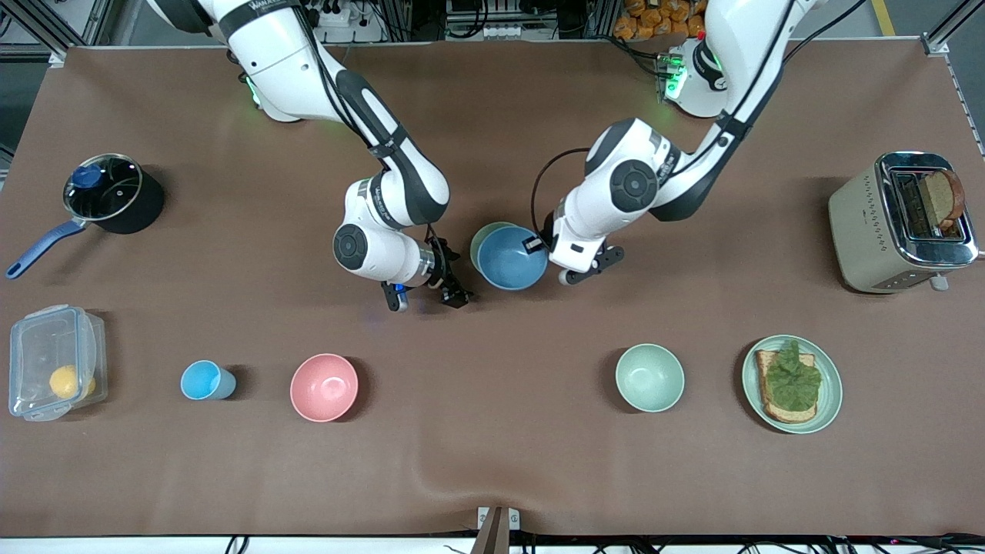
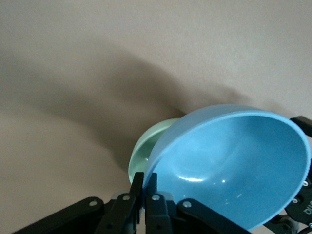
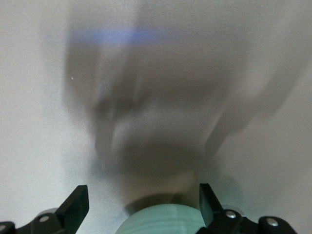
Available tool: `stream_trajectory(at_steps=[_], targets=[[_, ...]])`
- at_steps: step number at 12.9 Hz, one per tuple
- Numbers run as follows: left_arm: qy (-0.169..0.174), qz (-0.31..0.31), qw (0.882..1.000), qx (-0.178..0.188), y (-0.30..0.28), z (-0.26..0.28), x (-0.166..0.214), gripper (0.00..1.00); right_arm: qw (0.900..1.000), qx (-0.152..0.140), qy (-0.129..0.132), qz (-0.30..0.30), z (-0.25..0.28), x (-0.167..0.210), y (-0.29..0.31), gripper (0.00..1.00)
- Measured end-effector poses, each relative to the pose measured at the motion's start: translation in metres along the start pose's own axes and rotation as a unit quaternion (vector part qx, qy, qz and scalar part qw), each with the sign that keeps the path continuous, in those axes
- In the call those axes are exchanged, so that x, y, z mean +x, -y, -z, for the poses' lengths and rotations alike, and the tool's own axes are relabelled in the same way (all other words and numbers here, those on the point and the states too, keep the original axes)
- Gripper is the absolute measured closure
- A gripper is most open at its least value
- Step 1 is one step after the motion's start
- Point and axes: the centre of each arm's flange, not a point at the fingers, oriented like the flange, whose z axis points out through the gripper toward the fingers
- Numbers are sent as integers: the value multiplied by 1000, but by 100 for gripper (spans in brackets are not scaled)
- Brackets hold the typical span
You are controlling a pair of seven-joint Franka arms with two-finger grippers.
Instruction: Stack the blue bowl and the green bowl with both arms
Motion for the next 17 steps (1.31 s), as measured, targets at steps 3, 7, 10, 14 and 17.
stream_trajectory(at_steps=[3,7,10,14,17], targets=[[4,-5,1000,3,0,-19,-10,95,1000,-5,-2,-2,-3,3,-3,0],[2,-4,1000,-4,7,-43,-13,95,1000,-3,-2,-3,0,14,-2,0],[6,-5,1000,-4,7,-56,-16,95,1000,-3,-2,-4,1,16,-2,0],[7,-3,1000,-1,9,-59,-15,92,1000,-4,-2,-3,0,16,-2,0],[5,4,1000,-1,11,-58,-10,74,1000,-5,-1,-2,0,15,-3,0]])
